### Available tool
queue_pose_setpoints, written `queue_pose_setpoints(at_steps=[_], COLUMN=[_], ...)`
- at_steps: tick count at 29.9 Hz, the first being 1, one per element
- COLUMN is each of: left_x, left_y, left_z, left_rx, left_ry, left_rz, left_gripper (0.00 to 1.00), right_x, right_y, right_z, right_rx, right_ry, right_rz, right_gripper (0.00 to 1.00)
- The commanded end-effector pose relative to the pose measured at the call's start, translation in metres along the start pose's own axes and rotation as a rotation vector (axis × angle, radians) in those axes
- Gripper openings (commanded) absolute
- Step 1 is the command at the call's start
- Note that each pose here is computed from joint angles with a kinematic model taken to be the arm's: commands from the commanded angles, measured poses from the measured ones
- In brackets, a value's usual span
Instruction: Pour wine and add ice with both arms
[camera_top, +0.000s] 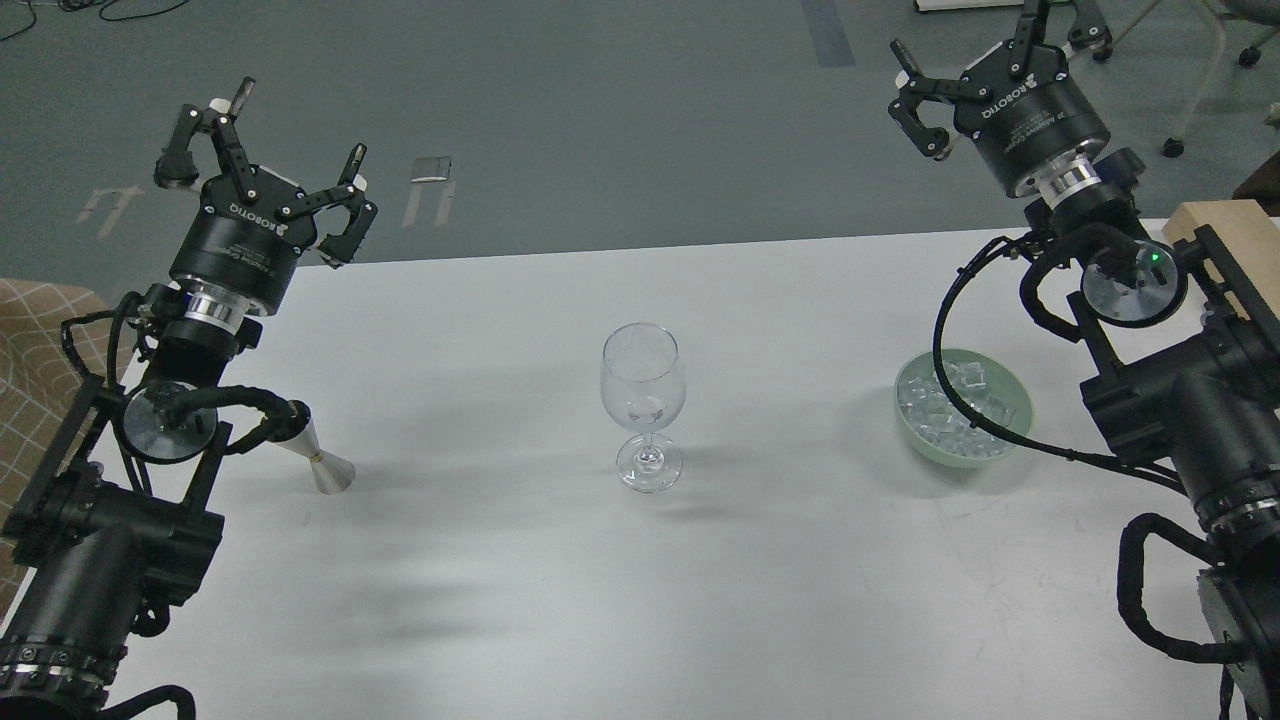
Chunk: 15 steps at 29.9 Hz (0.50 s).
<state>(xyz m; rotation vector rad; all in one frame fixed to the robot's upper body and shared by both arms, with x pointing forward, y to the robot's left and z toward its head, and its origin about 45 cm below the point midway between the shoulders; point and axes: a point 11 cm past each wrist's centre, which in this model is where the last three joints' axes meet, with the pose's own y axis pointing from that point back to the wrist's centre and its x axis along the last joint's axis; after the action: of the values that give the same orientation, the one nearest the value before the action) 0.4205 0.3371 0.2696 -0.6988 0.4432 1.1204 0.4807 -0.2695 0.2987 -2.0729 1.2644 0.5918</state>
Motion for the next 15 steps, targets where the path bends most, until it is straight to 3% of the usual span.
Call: queue_pose_setpoints(at_steps=[1,15], left_x=[-0.0004,-0.0015], left_y=[-0.0002,-0.0009], left_z=[0.0002,0.0018], left_rx=[0.0,-0.003], left_ry=[0.0,-0.002], left_rz=[-0.001,-0.005], left_gripper=[0.98,0.98], right_x=[0.0007,-0.0022], right_y=[0.0012,-0.0014], right_z=[0.0014,-0.0012], right_rx=[-0.003,0.003], right_ry=[-0.001,0.001], right_rz=[0.001,-0.006], right_gripper=[1.0,1.0])
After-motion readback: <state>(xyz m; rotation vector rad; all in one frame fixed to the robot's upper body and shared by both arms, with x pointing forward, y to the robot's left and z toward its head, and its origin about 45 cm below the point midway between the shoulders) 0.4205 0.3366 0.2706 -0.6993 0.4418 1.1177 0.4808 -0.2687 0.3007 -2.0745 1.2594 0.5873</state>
